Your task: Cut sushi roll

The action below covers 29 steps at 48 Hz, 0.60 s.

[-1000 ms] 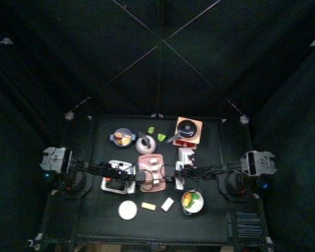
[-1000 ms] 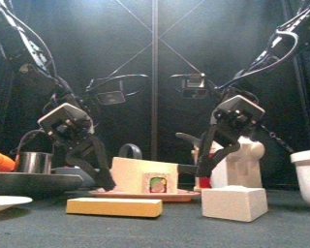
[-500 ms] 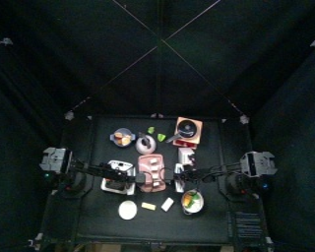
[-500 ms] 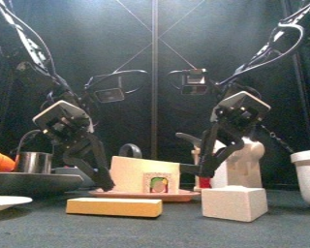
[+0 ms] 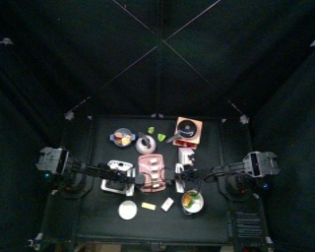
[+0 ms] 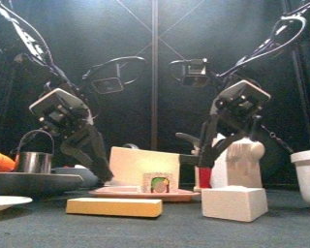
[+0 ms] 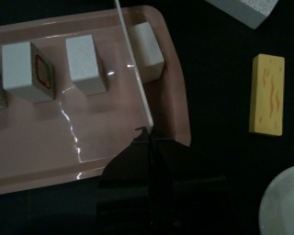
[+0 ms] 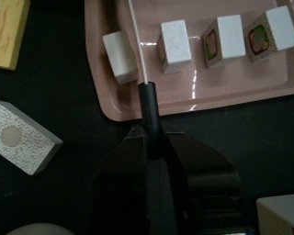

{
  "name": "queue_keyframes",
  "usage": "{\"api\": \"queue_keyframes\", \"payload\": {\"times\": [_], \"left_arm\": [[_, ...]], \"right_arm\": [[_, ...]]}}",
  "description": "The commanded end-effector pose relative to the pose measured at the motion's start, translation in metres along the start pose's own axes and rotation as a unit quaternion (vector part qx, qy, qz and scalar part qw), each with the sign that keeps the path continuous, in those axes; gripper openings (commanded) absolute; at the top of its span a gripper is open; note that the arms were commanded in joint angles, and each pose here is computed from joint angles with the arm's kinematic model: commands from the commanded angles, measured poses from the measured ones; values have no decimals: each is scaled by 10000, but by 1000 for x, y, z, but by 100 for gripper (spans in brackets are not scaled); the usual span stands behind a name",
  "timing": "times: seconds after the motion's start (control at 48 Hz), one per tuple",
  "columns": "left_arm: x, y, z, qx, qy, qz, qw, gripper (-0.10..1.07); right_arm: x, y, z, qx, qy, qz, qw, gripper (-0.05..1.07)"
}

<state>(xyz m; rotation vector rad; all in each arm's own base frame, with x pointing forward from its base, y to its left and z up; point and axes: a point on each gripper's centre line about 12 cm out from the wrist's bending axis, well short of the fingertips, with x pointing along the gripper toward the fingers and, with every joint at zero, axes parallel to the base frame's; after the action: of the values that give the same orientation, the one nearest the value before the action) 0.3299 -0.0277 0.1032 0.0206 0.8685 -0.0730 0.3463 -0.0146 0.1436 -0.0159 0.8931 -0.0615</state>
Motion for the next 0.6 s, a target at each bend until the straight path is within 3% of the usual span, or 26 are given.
{"api": "queue_keyframes", "payload": {"times": [0.0,0.146,0.583], "left_arm": [[-9,-1,13,4,-238,-13,9997,39],[-13,-3,23,-71,-383,-33,9992,39],[-11,-2,24,-84,-383,-29,9992,40]], "right_arm": [[-15,-5,15,87,-356,-32,9993,30],[-24,-3,19,62,-539,6,9985,30],[-29,1,18,98,-607,65,9981,30]]}}
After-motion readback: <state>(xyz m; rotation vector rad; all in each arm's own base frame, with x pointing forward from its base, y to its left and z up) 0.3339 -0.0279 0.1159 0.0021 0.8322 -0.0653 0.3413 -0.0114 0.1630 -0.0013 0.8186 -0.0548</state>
